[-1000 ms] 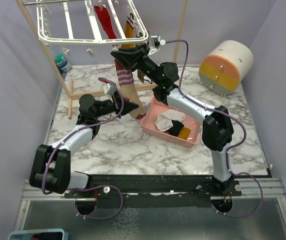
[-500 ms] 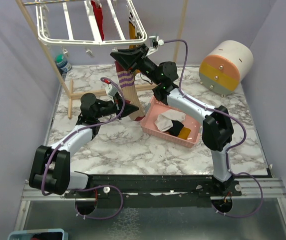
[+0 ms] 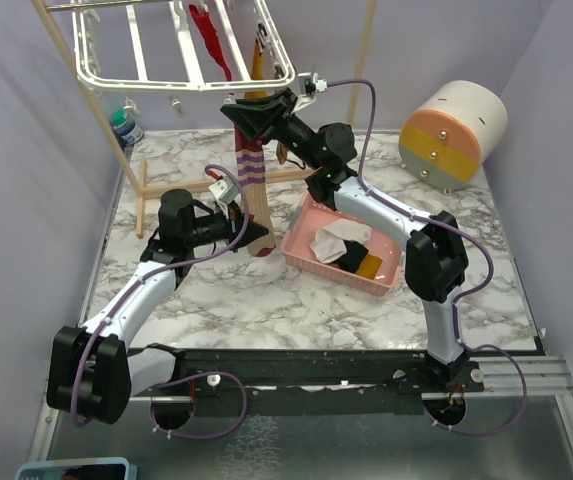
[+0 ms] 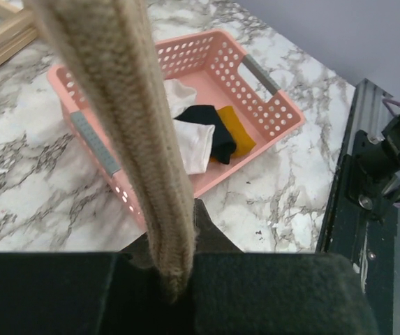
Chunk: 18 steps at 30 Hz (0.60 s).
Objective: Remove the socks clipped to the hanger
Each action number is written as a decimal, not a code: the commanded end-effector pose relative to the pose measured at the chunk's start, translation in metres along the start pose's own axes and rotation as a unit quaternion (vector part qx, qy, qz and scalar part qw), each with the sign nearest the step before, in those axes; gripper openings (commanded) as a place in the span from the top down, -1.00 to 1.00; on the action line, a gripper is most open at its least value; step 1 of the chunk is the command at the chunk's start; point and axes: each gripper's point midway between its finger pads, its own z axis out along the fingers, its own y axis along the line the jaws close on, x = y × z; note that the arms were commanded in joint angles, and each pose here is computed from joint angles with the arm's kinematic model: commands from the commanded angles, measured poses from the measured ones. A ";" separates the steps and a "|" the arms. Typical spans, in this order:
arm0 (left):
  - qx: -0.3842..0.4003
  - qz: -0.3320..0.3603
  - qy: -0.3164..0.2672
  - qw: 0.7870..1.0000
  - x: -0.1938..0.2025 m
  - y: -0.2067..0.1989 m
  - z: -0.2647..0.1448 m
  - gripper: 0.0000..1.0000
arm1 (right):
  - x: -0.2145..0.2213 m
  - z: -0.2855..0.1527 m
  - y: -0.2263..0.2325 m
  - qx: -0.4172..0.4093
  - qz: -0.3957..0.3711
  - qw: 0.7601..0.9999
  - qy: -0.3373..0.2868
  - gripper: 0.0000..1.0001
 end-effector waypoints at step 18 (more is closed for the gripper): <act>-0.164 0.046 -0.072 0.983 -0.084 0.048 -0.011 1.00 | -0.010 0.000 0.012 -0.013 -0.012 1.000 -0.001 0.54</act>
